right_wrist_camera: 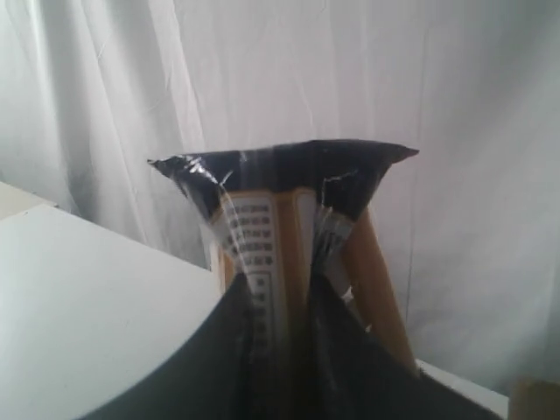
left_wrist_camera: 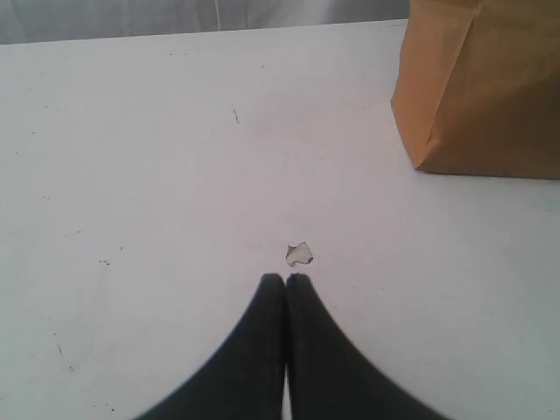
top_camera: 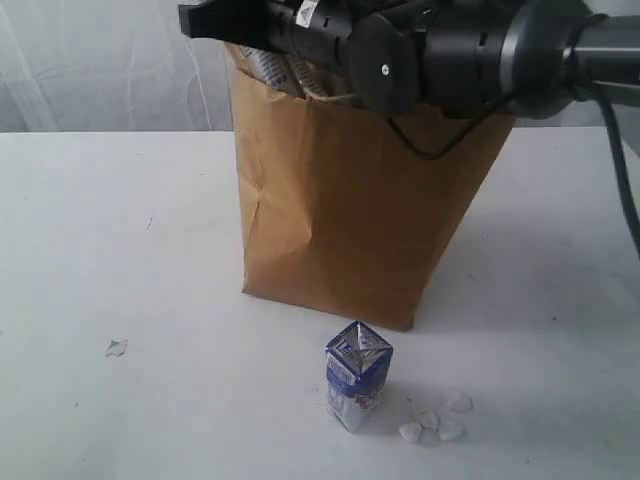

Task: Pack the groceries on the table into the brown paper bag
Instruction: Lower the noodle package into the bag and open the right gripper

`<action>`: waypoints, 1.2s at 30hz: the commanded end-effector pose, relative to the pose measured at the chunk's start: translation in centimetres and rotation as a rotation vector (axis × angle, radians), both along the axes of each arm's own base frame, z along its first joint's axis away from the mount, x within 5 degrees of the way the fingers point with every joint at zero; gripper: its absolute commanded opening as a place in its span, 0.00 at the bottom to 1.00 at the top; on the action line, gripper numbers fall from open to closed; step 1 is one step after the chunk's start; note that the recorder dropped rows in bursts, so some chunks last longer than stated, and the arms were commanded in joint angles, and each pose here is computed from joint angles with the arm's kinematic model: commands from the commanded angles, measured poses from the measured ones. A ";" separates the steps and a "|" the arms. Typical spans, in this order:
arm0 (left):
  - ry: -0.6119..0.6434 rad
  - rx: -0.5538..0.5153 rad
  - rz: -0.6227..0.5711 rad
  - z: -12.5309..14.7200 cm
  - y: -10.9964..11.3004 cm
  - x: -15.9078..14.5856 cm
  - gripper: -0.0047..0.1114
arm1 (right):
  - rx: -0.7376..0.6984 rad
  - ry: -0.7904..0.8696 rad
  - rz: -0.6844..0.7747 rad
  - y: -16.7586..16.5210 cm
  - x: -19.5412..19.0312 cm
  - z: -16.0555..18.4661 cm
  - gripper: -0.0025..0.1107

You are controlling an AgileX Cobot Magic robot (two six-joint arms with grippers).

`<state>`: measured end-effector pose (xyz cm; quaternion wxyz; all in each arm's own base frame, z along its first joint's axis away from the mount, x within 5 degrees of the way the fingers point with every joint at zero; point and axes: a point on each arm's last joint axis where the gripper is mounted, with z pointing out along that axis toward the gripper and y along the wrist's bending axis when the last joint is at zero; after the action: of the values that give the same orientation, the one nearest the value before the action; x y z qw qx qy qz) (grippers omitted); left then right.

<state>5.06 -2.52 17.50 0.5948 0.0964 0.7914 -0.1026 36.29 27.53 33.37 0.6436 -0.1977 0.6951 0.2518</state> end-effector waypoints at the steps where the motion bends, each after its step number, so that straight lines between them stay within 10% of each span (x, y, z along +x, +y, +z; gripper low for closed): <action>1: 0.004 -0.017 -0.003 -0.1 -0.1 0.0 0.04 | 0.006 -0.004 0.028 1.1 -0.8 0.3 0.02; 36: 0.004 -0.017 -0.003 -0.1 -0.1 0.0 0.04 | -0.424 0.516 0.095 1.8 -4.7 -5.0 0.02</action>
<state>5.06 -2.52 17.50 0.5948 0.0964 0.7914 -0.1026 32.20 29.61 30.35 0.4480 -0.2931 0.8236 0.1871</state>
